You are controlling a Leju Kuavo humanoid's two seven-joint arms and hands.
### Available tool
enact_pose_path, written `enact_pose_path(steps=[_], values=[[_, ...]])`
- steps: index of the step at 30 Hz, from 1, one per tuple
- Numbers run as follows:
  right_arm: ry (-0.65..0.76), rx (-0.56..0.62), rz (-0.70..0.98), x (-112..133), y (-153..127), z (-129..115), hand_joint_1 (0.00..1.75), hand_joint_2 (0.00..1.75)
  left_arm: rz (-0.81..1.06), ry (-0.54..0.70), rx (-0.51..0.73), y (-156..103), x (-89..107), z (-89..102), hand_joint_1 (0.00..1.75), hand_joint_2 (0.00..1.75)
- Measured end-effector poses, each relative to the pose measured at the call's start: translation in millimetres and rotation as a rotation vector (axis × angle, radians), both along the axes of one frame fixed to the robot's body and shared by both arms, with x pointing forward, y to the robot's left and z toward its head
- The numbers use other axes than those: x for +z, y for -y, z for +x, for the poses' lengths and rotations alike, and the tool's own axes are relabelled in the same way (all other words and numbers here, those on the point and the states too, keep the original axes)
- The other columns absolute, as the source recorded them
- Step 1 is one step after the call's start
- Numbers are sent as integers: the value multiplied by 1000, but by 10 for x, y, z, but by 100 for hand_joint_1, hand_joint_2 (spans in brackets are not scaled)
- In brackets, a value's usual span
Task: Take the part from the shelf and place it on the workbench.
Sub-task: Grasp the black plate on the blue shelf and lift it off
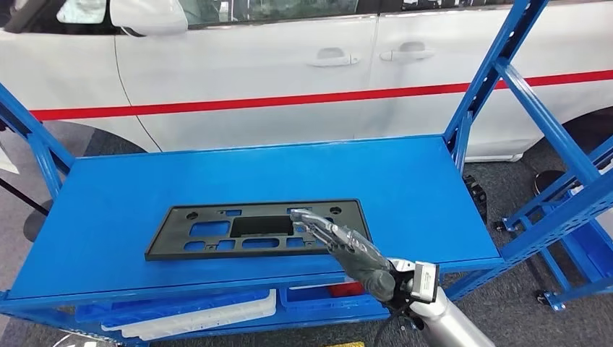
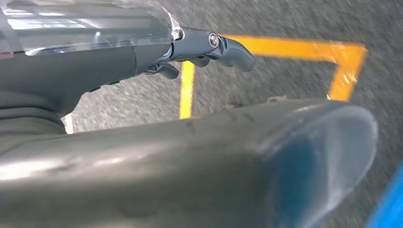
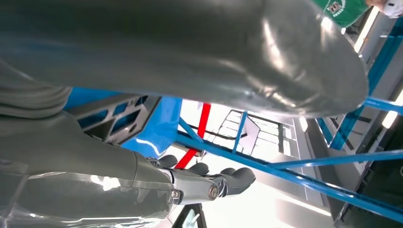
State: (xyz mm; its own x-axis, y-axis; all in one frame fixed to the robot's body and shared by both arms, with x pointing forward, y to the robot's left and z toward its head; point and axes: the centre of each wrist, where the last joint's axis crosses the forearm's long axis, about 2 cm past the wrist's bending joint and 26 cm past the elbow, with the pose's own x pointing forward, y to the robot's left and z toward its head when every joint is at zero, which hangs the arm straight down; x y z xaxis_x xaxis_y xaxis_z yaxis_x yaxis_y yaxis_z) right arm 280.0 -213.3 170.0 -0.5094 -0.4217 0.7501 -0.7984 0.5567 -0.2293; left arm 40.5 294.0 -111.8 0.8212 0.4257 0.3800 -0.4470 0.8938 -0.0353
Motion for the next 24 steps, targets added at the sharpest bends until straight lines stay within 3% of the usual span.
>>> enact_pose_path(steps=[10,14,17,24], values=[[-5,-31,-14,-10,-7,10,0,0,6,6,-7,1,4,36,0,0],[-1,-88,-45,-50,1,-2,0,175,14,-4,-11,7,0,0,0,0],[43,-135,-84,-68,0,-9,0,175,20,-6,-19,8,-1,-8,0,0],[294,-417,-229,-81,53,32,0,175,30,-10,-45,13,0,-5,0,0]])
